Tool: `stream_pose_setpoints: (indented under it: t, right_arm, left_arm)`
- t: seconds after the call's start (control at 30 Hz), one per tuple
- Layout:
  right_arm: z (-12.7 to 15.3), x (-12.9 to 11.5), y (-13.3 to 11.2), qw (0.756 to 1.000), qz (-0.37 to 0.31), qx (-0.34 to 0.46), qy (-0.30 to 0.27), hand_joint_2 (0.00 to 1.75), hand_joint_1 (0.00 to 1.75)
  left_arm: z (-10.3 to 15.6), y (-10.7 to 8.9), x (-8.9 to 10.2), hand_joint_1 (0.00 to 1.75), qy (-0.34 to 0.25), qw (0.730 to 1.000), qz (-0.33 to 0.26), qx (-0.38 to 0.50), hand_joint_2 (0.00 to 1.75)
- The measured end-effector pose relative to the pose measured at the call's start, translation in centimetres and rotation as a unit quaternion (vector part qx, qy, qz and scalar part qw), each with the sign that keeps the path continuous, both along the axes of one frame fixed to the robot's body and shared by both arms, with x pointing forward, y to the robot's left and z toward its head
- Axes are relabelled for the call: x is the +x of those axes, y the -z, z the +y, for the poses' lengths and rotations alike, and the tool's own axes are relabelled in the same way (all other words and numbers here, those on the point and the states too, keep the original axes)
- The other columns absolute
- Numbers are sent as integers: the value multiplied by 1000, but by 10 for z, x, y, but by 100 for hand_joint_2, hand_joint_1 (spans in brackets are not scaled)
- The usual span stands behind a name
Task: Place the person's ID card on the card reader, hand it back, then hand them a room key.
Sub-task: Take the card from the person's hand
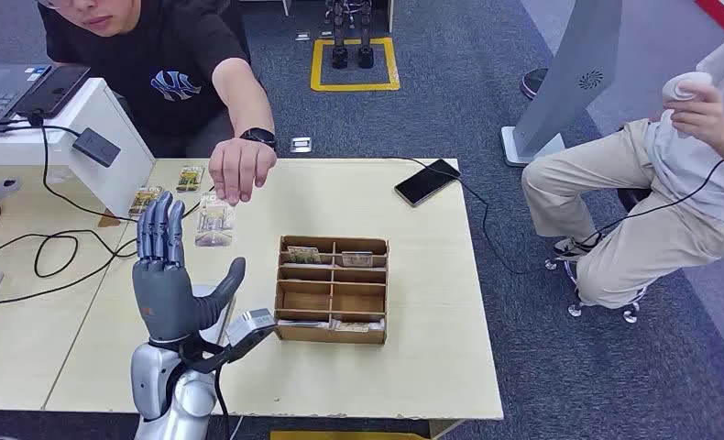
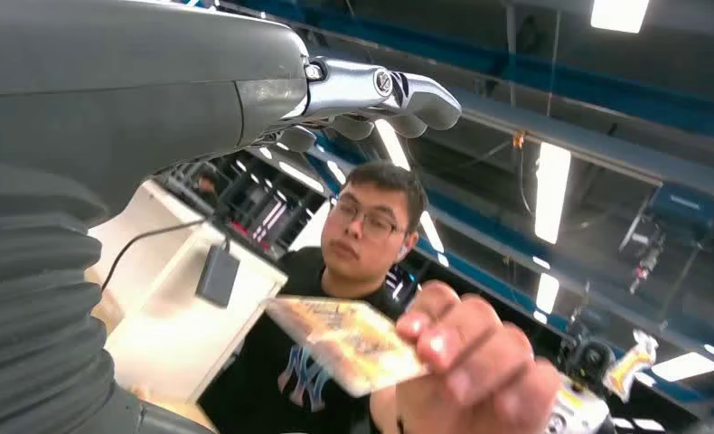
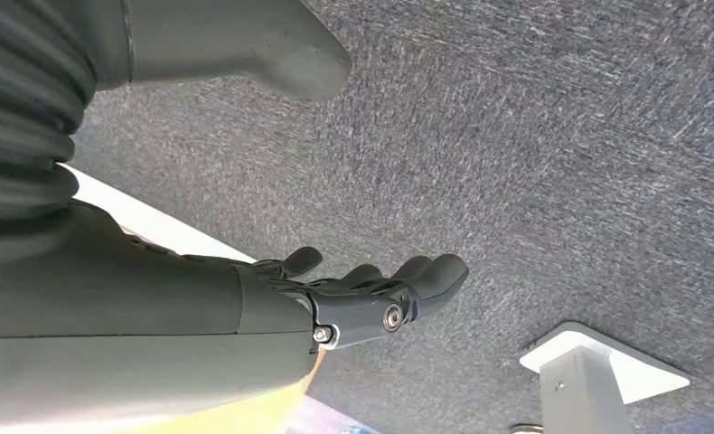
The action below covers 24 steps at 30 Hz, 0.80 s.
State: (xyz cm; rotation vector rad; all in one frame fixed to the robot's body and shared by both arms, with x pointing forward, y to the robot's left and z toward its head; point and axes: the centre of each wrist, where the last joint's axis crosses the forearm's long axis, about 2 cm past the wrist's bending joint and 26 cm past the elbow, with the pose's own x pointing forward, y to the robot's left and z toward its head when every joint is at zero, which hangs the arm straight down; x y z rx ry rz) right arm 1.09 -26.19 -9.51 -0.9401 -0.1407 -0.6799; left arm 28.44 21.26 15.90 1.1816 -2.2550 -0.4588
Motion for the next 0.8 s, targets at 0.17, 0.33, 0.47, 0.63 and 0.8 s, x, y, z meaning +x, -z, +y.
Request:
stream_pose_setpoints:
  t: [0.17,0.33,0.47,0.63,0.8]
  right_arm:
    - [0,1,0,1000,0,-1,-6,175,0]
    - [1,3,0,1000,-2,0,-11,175,0]
    - [1,3,0,1000,-3,0,-11,175,0]
    - [2,4,0,1000,-5,0,-10,175,0]
    - [2,5,0,1000,-7,1,-3,175,0]
  left_arm:
    - [3,-9,12,0,-15,1000,-6,9,175]
    - [9,-26,30,0,-36,999,-25,12,175]
    - [9,-28,34,0,-40,999,-25,10,175]
    - [10,-30,39,0,-49,998,-23,18,175]
    - [9,-32,42,175,-52,998,-19,12,175]
